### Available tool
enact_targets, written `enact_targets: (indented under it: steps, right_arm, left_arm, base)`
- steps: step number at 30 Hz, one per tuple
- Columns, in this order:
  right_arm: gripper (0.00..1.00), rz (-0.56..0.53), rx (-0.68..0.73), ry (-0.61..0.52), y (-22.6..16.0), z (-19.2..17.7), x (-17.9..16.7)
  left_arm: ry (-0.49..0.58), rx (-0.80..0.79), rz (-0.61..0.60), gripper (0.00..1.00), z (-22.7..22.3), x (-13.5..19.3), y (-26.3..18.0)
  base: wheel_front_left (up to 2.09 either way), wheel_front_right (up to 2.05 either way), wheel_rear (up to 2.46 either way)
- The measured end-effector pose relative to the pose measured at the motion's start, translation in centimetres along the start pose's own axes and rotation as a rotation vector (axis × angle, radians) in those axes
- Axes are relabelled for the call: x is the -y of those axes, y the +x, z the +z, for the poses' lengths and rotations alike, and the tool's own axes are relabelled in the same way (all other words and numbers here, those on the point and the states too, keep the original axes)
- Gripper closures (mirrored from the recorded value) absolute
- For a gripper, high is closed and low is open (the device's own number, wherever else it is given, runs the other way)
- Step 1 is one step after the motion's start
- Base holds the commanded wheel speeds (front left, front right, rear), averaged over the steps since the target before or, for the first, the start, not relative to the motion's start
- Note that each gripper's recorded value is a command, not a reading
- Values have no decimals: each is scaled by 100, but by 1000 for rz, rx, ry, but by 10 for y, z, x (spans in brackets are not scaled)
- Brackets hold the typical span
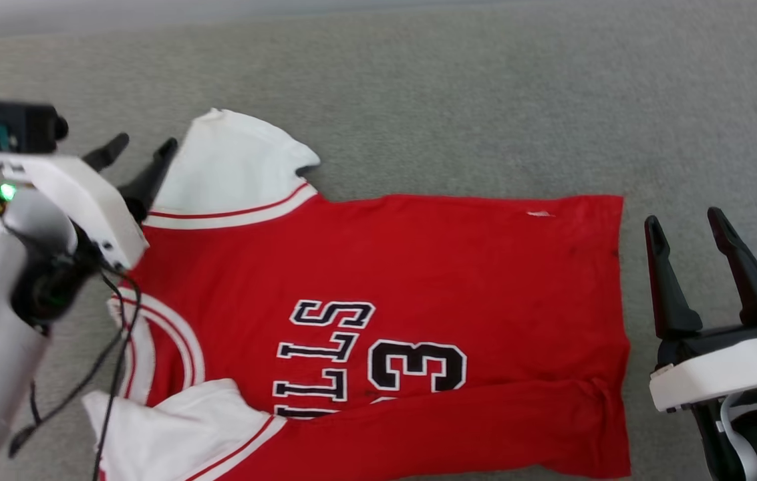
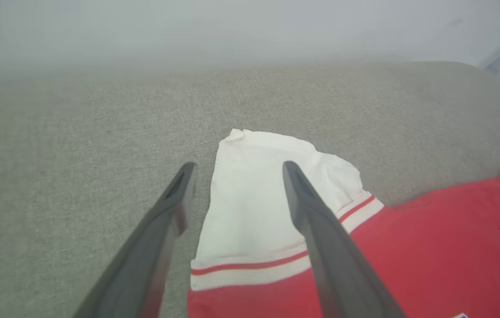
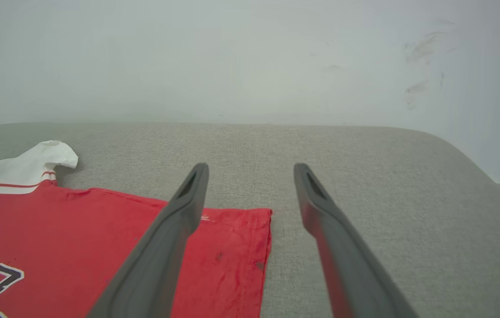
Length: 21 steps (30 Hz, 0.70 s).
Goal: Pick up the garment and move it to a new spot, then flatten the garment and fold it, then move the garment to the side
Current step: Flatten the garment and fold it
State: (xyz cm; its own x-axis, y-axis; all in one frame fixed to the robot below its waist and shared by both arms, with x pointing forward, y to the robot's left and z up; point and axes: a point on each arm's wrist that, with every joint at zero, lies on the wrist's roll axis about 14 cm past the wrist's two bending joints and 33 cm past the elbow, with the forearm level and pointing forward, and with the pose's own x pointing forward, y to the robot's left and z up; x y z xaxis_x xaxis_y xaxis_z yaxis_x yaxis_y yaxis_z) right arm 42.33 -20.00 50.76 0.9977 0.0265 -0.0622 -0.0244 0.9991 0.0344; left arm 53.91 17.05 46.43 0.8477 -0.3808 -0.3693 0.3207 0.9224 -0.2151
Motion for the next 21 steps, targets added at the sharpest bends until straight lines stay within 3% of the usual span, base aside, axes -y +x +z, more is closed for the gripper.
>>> enact_targets:
  steps: [9, 17, 21]
  right_arm:
    - [0, -56, -26, 7, 0, -16, 17]
    - [0, -115, -54, 41, -7, -33, 36]
    - [0, -136, -84, 43, -10, -44, 42]
  left_arm:
    - [-28, -271, -70, 0, -12, 0, 55]
    - [-41, -494, -45, 0, -56, -15, 81]
    - [-110, -598, -49, 0, -76, -15, 86]
  base:
    - [0, 0, 0]
    - [0, 0, 0]
    - [0, 0, 0]
